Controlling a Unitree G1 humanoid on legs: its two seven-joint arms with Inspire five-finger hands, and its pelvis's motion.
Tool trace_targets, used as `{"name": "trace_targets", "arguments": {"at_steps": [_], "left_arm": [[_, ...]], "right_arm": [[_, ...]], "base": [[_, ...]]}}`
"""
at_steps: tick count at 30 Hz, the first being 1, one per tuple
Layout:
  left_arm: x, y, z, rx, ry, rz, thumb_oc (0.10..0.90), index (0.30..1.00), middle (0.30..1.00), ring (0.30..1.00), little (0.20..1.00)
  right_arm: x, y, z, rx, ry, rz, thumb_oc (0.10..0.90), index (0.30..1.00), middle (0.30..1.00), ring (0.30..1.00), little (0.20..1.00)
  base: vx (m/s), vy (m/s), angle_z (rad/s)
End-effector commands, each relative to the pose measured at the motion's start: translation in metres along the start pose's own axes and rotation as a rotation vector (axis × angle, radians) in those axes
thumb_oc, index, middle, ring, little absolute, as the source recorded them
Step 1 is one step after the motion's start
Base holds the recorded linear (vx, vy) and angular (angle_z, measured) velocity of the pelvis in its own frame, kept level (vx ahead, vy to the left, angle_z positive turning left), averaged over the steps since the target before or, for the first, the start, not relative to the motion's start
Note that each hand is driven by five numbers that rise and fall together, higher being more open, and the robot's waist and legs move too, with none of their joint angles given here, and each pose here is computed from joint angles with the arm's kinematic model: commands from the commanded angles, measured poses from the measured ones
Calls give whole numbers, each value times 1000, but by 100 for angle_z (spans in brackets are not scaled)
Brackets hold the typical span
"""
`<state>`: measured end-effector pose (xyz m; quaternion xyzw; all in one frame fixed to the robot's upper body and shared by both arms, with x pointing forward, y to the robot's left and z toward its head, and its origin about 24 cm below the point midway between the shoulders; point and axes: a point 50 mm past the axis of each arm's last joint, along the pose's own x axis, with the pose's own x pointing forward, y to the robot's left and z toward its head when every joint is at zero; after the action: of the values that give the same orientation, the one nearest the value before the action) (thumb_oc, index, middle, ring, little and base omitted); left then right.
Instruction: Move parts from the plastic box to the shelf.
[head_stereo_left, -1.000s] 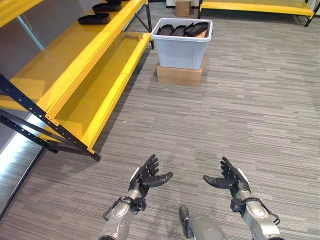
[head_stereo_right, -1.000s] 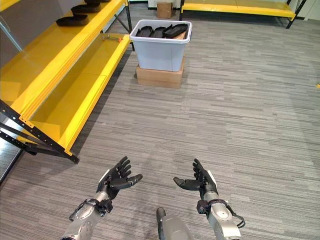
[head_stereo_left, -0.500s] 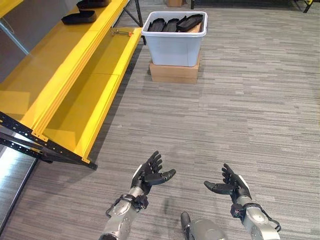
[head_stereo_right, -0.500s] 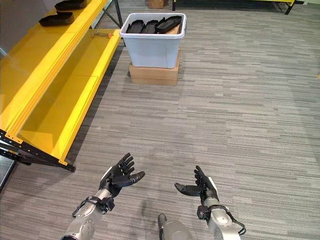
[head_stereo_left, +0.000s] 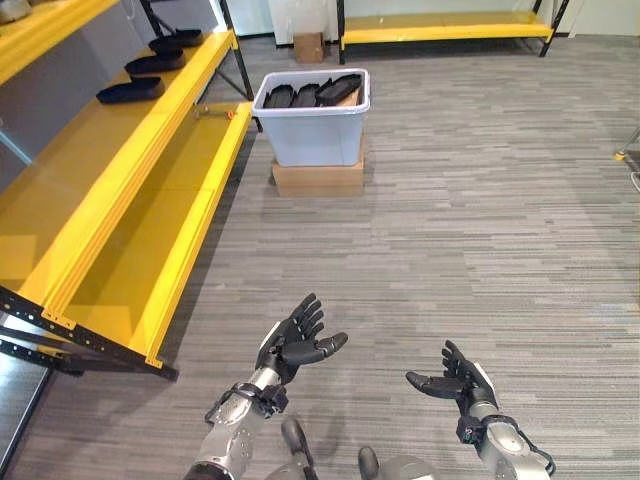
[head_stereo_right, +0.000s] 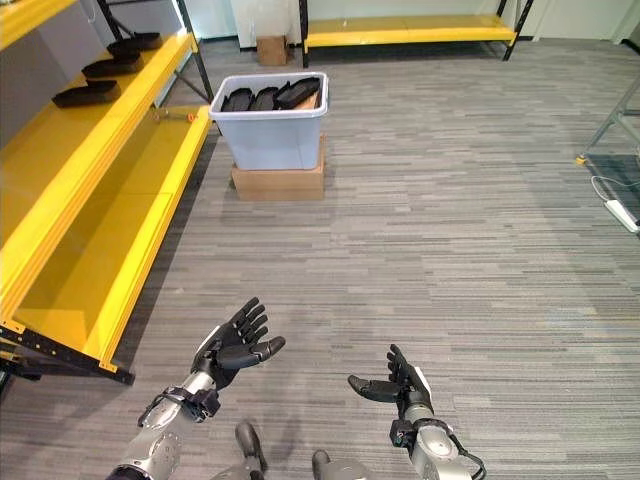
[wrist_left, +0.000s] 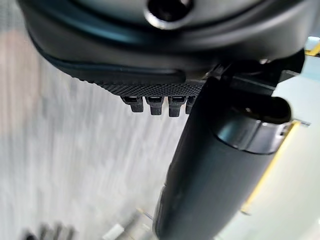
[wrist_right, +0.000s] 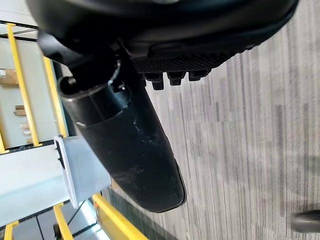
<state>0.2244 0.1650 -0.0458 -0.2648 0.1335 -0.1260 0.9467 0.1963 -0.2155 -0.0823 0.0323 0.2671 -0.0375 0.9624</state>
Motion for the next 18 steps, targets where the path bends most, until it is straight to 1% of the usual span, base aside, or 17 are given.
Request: {"name": "trace_targets", "arguments": {"at_steps": [1,5,10,13,15,18], "left_arm": [[7,-7,39,15,-191,-90,900,1000,1000,1000,1000],[6,-2,39,24,-203,-63,900,1000,1000,1000,1000],[3,2,39,29,-200,-60,900,1000,1000,1000,1000],[-2,2,36,84,-183,-110,900,1000,1000,1000,1000],[-7,3,37,140,-191,-109,900,1000,1000,1000,1000],[-6,1,40,196,-184,-111,900,1000,1000,1000,1000]], "right_arm": [[1,5,29,-67,-124,73,900,1000,1000,1000,1000],[1,8,27,-98,-110,116,900,1000,1000,1000,1000],[1,10,27,-114,-114,145,900,1000,1000,1000,1000],[1,16,30,-95,-133,145,900,1000,1000,1000,1000],[0,28,29,-108,-138,178,900,1000,1000,1000,1000],[0,35,31,-108,-151,180,900,1000,1000,1000,1000]], "base": [[269,88,-103],[300,141,-41],[302,167,-78],[530,384,-5],[553,397,-13],[336,287,-56]]}}
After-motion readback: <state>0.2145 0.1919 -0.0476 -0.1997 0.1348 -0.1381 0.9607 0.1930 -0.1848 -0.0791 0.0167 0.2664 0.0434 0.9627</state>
